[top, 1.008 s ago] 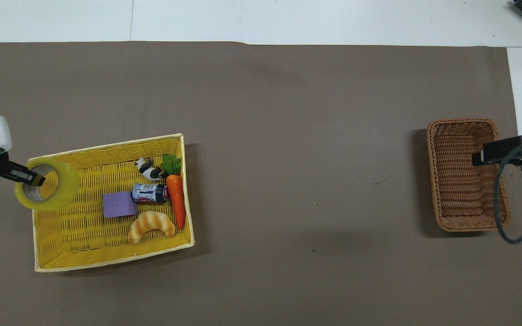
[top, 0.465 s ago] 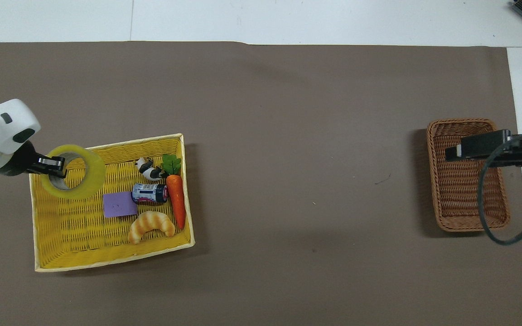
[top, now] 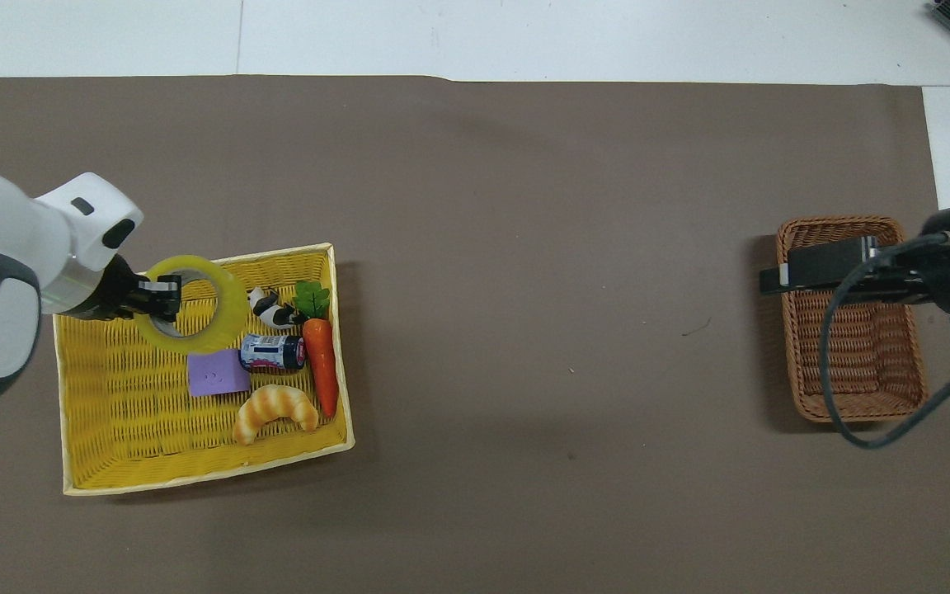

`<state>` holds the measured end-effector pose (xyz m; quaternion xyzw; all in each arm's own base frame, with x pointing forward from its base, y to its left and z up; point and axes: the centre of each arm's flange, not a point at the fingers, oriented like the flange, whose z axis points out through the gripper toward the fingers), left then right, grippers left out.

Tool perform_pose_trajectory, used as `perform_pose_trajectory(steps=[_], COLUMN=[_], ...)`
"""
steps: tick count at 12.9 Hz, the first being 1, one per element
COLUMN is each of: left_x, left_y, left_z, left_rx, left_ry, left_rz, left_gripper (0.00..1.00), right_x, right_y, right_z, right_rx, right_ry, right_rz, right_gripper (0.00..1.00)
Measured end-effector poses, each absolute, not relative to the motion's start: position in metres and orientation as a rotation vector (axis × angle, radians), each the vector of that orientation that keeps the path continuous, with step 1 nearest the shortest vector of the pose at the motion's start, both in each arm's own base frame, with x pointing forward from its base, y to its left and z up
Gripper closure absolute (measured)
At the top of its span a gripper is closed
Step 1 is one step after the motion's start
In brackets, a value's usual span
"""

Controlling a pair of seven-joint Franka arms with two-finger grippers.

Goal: Move tape to another basket
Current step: 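Carry the tape with the left gripper while the right gripper reaches toward it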

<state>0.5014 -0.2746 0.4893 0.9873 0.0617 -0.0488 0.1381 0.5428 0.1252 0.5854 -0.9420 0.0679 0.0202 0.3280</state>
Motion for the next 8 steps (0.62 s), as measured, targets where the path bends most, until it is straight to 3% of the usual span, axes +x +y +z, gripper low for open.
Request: perform_pose_trajectory(steps=[8], left_x=[0.444], left_y=[-0.391], left_z=[0.507], left_rx=[2.642], left_ry=[0.001], left_rz=[-0.082], left_gripper=[0.78], right_x=[0.533], right_y=[0.165], right_z=[0.548], right_rx=[-2.440], right_ry=[0.120], right_rz=[0.024], right_gripper=[0.00])
